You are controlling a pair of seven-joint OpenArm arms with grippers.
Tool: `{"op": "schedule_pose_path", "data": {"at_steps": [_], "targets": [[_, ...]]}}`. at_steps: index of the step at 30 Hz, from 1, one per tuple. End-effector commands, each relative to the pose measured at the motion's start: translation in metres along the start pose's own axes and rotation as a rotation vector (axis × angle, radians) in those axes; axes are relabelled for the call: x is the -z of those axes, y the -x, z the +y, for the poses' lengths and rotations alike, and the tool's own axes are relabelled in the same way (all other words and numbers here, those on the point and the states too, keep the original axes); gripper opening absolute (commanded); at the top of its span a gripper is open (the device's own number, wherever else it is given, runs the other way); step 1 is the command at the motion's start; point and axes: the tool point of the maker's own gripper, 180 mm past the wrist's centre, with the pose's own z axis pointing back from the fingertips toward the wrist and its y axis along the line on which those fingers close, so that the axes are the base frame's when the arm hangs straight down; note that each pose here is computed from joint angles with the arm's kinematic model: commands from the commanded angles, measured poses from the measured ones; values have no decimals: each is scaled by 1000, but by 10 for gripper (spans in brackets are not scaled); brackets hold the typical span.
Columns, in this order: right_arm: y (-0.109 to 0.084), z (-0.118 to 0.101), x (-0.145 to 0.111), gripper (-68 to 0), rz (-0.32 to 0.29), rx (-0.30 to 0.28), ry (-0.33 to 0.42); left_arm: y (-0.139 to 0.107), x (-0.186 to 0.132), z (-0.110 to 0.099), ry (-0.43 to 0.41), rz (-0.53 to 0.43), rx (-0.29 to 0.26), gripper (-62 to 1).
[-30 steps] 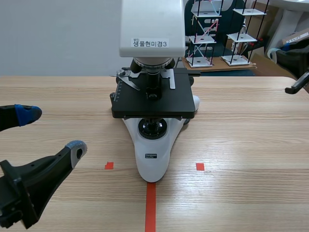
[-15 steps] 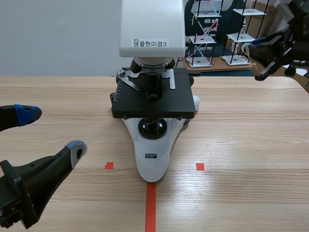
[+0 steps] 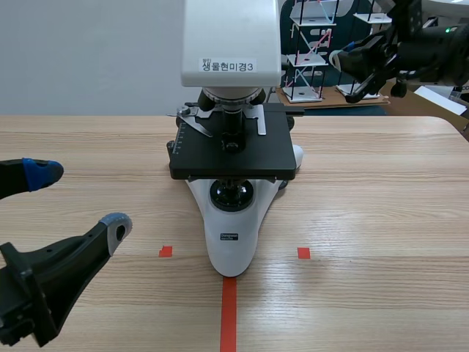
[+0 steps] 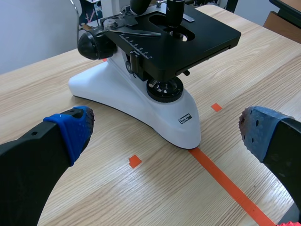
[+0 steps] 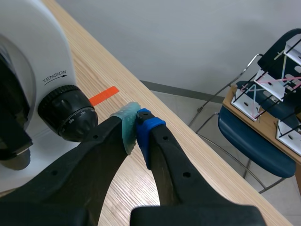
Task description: Point at the coarse focus knob
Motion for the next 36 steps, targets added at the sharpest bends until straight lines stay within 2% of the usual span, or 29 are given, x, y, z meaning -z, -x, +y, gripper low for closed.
{"op": "schedule_pose_path", "data": {"at_steps": [1, 12, 36], "targets": [[-15, -6, 0, -673, -36, -10, 9, -5, 0, 1, -5, -23, -6, 14], [-16, 1, 9, -673, -16, 23, 0, -5, 0, 1, -5, -23, -6, 14], [-17, 1, 9, -673, -19, 37, -1, -5, 0, 1, -5, -23, -6, 14]]}}
